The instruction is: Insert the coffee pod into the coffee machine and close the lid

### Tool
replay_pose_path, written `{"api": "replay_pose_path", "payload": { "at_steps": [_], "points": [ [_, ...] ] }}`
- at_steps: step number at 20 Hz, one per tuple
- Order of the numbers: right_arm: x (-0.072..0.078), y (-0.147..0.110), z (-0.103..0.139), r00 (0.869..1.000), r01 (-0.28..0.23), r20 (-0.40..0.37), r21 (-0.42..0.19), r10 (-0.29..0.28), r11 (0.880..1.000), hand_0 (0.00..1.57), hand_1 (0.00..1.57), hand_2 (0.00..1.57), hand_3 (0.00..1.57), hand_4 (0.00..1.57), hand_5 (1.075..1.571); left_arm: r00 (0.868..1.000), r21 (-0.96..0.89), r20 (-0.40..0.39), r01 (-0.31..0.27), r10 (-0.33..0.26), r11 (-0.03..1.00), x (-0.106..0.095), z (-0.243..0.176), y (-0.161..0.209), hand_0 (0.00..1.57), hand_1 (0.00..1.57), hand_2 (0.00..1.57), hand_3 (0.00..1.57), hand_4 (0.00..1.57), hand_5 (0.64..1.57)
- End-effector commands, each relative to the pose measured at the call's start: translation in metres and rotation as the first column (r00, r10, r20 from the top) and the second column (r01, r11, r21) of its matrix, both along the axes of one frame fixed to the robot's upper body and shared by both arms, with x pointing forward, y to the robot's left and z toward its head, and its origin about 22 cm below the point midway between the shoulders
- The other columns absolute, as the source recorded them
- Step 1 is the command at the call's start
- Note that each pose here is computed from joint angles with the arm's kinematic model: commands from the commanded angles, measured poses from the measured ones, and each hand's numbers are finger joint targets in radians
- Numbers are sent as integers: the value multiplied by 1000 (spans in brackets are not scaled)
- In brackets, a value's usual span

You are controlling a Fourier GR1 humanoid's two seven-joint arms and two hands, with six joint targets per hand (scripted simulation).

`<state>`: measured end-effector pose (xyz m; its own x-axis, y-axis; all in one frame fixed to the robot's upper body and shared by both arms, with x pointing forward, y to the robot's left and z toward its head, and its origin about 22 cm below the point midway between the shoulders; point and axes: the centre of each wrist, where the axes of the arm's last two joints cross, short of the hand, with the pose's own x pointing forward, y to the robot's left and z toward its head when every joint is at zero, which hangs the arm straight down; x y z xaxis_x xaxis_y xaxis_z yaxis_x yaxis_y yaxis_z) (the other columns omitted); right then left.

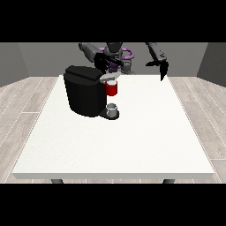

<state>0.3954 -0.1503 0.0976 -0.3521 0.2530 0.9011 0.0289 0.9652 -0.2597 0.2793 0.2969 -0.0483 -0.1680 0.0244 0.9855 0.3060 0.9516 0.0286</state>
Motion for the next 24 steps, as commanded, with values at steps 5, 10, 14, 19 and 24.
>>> {"api": "replay_pose_path", "payload": {
  "at_steps": [5,10,14,19,24],
  "points": [
    [18,33,45,996,-17,82,-101,25,995,0,0,0,0,353,1571,1000,-17,18,10,-9,1000,12,1,-1,0,0,0,0,385,1571],
    [18,49,59,983,-78,153,-140,100,987,0,0,0,0,383,1571,999,-9,35,10,-10,1000,7,-5,15,0,0,0,0,359,1571],
    [11,70,50,985,-101,130,-119,116,988,0,0,0,0,393,1571,999,-26,1,35,-35,999,9,-13,-3,0,0,0,0,398,1571],
    [2,71,20,980,-182,52,-121,190,976,0,0,0,0,429,1571,998,-33,-47,44,-46,998,4,-18,-7,0,0,0,0,354,1571],
    [-27,94,-4,942,-321,40,-184,333,929,0,0,0,0,527,1571,998,-47,-36,50,-52,998,1,-31,-5,0,0,0,0,302,1571]
  ]
}}
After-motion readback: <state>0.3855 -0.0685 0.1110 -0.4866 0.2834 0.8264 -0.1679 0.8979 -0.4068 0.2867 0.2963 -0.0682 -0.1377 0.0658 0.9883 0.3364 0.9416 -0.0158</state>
